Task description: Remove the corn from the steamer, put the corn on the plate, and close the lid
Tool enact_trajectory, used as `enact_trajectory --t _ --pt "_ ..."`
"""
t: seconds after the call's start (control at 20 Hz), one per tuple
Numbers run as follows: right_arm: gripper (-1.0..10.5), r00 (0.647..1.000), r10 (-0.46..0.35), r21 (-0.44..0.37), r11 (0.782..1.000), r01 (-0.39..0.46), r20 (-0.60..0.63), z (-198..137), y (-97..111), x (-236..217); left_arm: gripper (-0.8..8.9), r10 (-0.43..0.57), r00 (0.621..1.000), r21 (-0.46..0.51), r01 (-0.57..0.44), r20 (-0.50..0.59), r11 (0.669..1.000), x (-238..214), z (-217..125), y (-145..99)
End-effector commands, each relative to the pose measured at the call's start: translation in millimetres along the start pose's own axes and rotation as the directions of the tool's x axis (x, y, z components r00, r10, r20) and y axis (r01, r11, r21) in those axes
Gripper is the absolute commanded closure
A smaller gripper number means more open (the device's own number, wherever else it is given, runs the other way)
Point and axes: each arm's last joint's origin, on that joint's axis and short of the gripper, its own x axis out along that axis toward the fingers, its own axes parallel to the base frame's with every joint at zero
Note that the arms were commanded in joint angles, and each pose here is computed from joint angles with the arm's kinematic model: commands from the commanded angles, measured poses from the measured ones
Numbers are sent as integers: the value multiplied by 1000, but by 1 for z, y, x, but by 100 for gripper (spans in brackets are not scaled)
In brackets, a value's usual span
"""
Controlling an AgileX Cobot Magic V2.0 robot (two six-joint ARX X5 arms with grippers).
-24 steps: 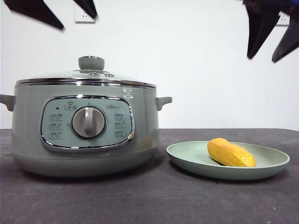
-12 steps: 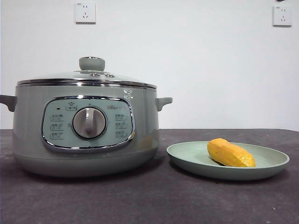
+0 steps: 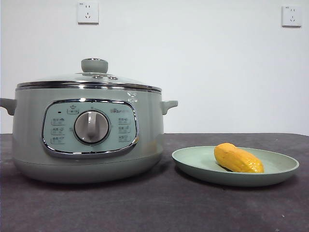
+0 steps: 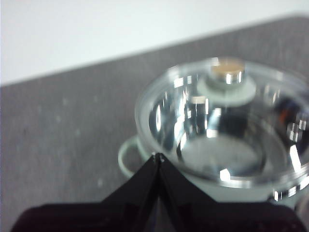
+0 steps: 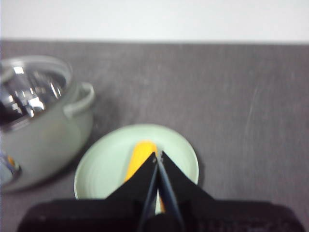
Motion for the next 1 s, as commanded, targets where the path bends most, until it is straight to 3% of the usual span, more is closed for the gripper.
enact_trajectory --t 0.05,0.6,0.75,0.9,1.0 --pt "962 999 -1 10 1000 2 -35 -4 0 1 815 -25 999 11 26 -28 1000 1 -4 -1" --pt "962 992 -8 1 1000 9 -126 -13 -1 0 815 -35 998 14 36 -44 999 1 -6 -1" --pt "962 992 -8 1 1000 9 -126 -13 -1 0 815 7 999 102 -4 -36 995 -5 -7 2" --pt "962 992 -9 1 1000 9 -126 -13 -1 0 815 110 985 104 -124 135 987 -28 -1 15" --pt "962 992 -8 1 1000 8 -126 -13 -1 0 815 163 935 42 -185 315 982 -49 5 22"
